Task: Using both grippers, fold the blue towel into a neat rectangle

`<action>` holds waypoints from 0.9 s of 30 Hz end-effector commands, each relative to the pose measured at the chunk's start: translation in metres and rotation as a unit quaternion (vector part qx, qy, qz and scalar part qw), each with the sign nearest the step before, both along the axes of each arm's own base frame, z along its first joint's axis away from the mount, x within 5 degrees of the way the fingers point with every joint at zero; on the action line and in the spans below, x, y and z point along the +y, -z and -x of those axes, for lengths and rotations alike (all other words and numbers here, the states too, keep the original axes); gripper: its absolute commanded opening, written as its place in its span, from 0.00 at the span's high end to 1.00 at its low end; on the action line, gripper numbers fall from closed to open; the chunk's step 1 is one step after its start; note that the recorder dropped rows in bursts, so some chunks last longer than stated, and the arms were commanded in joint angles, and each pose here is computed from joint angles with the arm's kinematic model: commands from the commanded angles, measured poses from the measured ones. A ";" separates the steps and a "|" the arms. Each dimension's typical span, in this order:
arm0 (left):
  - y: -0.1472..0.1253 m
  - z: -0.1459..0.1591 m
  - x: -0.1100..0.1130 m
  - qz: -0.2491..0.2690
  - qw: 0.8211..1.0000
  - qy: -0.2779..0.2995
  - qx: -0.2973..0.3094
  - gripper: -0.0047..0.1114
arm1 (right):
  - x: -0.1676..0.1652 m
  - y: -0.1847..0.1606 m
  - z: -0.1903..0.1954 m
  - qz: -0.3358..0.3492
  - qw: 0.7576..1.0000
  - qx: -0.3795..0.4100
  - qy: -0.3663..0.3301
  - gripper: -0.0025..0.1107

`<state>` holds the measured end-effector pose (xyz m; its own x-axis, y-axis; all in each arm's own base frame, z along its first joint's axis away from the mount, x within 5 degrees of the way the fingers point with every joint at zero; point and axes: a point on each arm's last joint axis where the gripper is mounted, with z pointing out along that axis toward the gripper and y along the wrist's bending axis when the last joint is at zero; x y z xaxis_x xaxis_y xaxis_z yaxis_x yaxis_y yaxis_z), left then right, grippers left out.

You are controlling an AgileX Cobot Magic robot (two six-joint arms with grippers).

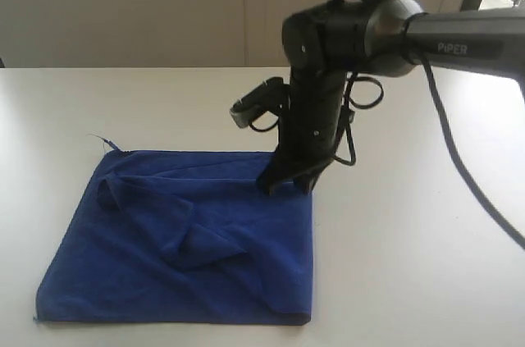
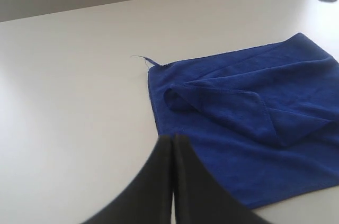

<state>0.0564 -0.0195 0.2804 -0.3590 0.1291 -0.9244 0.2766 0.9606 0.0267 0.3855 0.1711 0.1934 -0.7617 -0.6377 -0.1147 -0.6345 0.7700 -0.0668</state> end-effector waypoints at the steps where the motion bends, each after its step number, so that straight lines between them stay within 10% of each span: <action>1: 0.000 0.000 -0.001 0.012 1.000 0.005 -0.009 0.96 | -0.006 0.026 0.011 -0.012 1.000 0.002 -0.004 0.98; 27: -0.001 -0.001 -0.001 0.017 1.000 0.004 -0.016 0.96 | -0.010 0.084 0.023 -0.033 0.999 -0.025 0.008 0.98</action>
<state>0.0576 -0.0201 0.2817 -0.3361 0.1105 -0.9353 0.2745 0.9615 0.0150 0.3696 0.1681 0.1307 -0.7569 -0.6045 -0.2484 -0.6142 0.7878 -0.0457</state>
